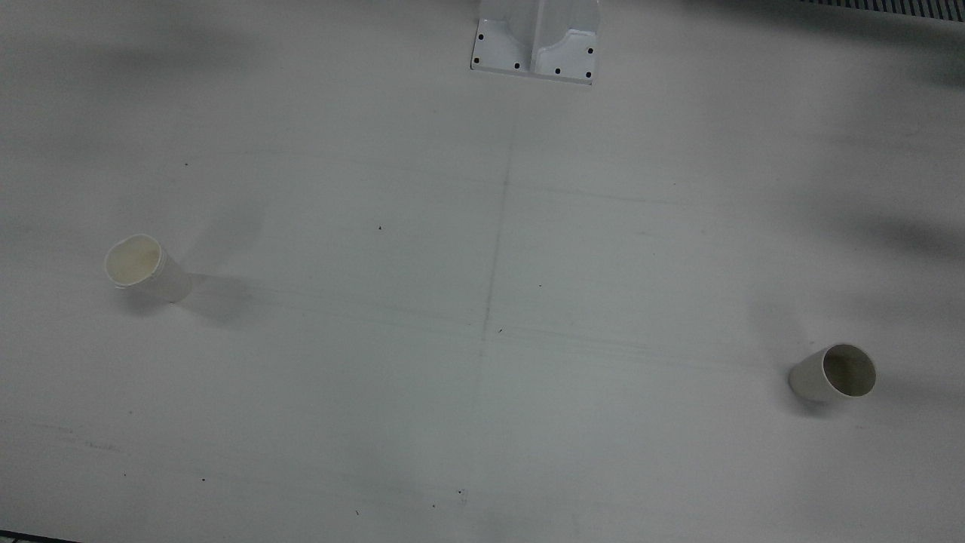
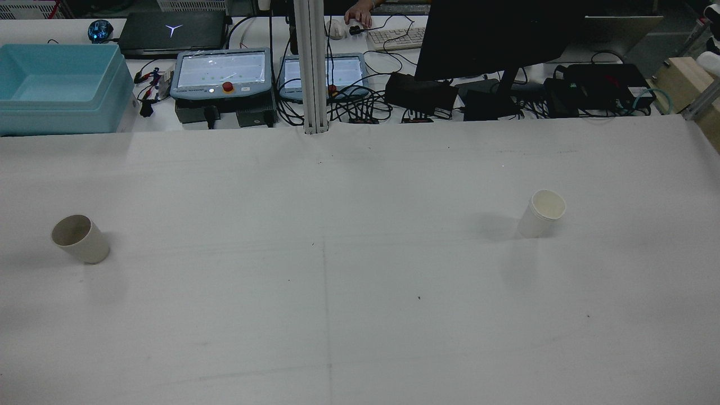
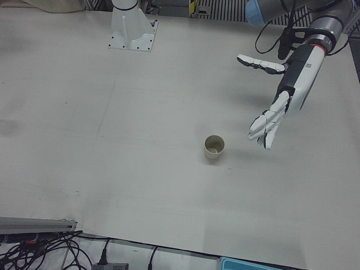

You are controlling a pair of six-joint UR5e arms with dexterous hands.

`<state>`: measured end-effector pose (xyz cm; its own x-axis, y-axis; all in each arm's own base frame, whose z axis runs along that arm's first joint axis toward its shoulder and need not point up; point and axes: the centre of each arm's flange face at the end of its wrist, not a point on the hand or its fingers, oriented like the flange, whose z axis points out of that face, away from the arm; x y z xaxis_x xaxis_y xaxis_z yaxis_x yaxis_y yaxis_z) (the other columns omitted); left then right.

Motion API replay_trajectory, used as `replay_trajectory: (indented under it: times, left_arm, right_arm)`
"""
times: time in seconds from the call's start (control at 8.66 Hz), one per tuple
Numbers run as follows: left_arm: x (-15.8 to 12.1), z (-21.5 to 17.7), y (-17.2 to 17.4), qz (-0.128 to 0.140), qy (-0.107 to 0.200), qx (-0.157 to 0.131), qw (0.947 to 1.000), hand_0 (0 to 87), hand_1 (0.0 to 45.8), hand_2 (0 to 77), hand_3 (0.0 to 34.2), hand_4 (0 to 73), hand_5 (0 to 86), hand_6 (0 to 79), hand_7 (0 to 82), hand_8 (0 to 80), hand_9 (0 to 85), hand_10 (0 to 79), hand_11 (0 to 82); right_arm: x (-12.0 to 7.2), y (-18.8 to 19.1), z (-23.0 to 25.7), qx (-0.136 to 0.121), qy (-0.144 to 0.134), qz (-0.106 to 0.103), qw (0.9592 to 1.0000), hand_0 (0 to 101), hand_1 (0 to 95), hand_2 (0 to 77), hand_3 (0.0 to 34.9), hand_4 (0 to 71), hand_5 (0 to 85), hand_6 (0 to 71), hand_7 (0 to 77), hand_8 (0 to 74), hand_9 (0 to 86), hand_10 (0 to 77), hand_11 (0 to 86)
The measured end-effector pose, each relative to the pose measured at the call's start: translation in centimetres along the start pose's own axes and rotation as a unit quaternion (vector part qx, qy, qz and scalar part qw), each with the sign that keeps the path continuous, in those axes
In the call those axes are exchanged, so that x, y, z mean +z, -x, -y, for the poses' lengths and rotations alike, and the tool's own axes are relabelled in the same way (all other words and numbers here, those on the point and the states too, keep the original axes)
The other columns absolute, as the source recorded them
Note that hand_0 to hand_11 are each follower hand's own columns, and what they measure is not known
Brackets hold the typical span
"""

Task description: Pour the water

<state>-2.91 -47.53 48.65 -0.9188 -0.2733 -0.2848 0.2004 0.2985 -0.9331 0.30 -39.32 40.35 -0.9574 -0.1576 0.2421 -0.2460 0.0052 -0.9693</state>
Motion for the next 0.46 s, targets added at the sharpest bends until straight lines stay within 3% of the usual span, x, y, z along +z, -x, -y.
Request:
replay_trajectory:
  times: [0.46]
  left_arm:
    - [0.18,-0.01,0.13,0.003,0.0,0.002,1.0,60.0,17.5,1.1,0.1,15.3,8.7,7.6,15.3,1.1,3.3,4.4,8.7]
  right_arm:
    - [0.18,0.44,0.35,-0.004,-0.004,0.006,1.0,46,13.6,14.7,0.0,5.4,8.7,7.6,13.1,3.3,7.6,3.8,6.5]
